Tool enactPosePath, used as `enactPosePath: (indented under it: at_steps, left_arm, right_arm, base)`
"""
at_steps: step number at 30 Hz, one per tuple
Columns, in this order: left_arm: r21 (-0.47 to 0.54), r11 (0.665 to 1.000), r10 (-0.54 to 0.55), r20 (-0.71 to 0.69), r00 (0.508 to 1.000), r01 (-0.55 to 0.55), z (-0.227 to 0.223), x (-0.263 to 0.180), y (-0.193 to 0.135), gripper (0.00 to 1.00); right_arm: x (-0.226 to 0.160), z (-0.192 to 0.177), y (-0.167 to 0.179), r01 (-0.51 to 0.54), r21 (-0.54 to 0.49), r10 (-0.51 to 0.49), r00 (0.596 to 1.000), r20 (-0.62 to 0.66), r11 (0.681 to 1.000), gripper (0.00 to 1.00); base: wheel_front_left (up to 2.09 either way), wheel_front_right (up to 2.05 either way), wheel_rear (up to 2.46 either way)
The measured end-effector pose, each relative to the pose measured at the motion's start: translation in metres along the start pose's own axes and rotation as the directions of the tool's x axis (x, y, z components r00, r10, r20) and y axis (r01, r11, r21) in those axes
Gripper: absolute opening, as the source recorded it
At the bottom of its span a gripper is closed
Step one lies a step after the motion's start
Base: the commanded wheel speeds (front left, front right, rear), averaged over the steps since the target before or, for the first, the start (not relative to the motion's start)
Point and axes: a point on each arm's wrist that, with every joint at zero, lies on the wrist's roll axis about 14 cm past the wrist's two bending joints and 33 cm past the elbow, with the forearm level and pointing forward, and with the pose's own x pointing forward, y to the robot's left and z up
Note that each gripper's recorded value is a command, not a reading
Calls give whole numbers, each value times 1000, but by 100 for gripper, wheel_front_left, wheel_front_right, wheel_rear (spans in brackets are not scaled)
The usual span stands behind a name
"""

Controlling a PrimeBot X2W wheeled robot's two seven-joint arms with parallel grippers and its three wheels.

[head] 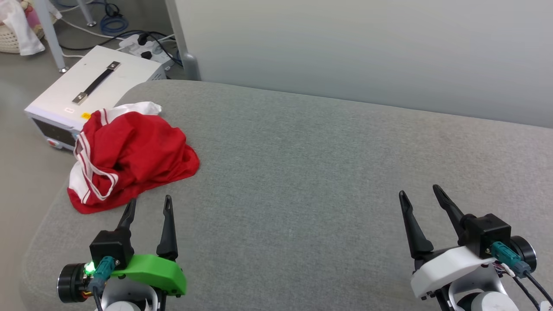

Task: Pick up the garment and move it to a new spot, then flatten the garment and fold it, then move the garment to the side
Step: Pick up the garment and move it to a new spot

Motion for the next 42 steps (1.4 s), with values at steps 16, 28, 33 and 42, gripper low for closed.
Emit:
enactPosePath:
  at_steps: [16, 28, 33, 42]
  left_arm:
    - [-12, 981, 196, 22, 980, -196, 3, -44, 67, 100]
    - [-23, 953, 303, 40, 952, -302, 5, -75, 100, 100]
    - [-27, 943, 334, 39, 942, -333, 2, -86, 110, 100]
    - [-27, 926, 379, 53, 924, -378, 4, -100, 124, 100]
  right_arm:
    - [33, 4, 76, -235, 19, 235, 972, 28, 972, 100]
    - [40, 9, 116, -348, 37, 346, 937, 53, 937, 100]
    - [42, 9, 128, -382, 47, 379, 924, 57, 923, 100]
    - [46, 10, 145, -428, 55, 424, 903, 68, 902, 100]
  base:
    - [0, 0, 0]
    - [0, 0, 0]
    - [0, 0, 0]
    - [0, 0, 0]
